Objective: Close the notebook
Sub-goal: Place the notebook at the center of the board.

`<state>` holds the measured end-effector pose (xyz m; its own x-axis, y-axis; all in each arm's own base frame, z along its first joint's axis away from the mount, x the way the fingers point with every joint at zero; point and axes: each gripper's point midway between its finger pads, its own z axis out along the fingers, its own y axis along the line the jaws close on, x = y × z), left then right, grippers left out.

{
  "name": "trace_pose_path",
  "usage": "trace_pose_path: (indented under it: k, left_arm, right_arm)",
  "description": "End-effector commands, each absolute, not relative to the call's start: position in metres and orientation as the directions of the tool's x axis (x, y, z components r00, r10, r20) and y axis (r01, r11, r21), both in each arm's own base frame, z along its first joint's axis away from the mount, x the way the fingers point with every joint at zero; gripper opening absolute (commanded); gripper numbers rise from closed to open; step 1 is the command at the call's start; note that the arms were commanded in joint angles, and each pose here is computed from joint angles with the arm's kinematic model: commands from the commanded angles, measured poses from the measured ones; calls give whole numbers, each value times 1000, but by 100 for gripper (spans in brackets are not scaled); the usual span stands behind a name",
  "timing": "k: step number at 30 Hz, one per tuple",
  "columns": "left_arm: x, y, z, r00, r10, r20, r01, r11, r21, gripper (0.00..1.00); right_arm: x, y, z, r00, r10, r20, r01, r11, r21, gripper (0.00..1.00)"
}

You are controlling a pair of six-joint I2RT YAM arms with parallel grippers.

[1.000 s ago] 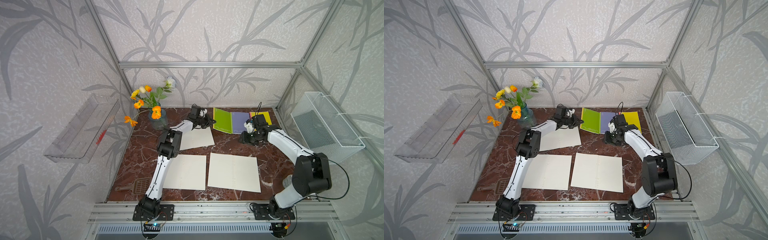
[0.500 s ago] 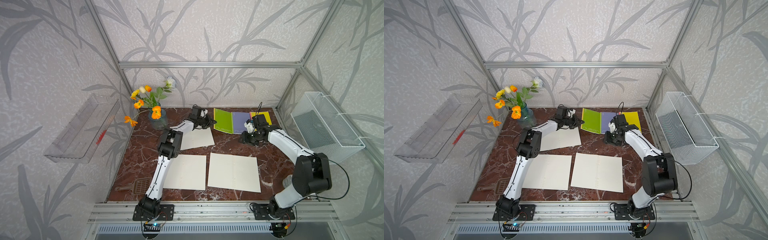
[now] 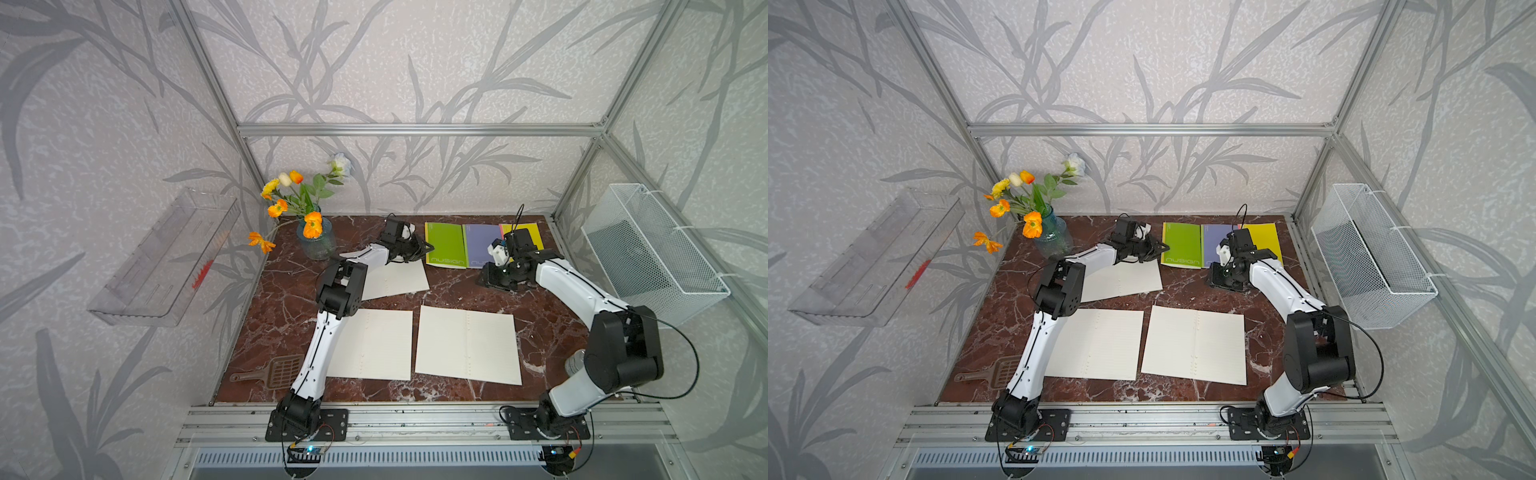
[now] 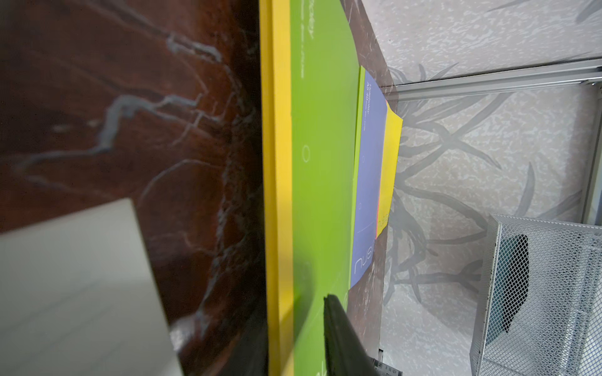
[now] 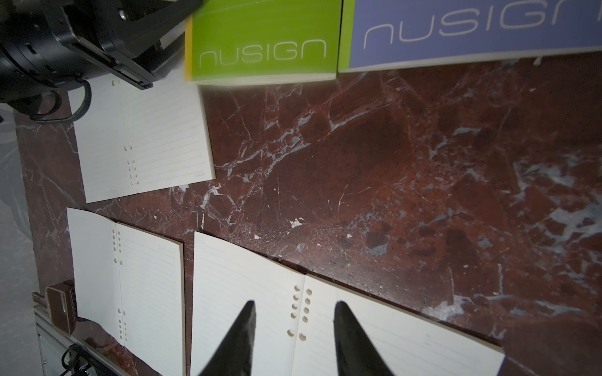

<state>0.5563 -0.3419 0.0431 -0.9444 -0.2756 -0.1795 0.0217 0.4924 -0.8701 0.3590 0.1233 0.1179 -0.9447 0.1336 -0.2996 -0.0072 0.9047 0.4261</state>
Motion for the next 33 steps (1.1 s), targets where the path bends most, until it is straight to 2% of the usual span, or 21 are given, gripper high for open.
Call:
trace_pose_path:
  k: [1,19,33]
  left_arm:
    - [560,-340,70,-931,-272,-245,82,499,-863,29]
    - [548,-302,107,-898,-208,-387,154,675,-722,37]
    - [495,-254,96,-881,-249,-403,76,765,-640,38]
  right_arm:
    - [359,123,121,-942,134,-307,-14,901,434,41]
    - [358,127,116,-944,138,-299,-16,889,458,41]
    - [364,160,108,-953,63,-298,-88,880,467,43]
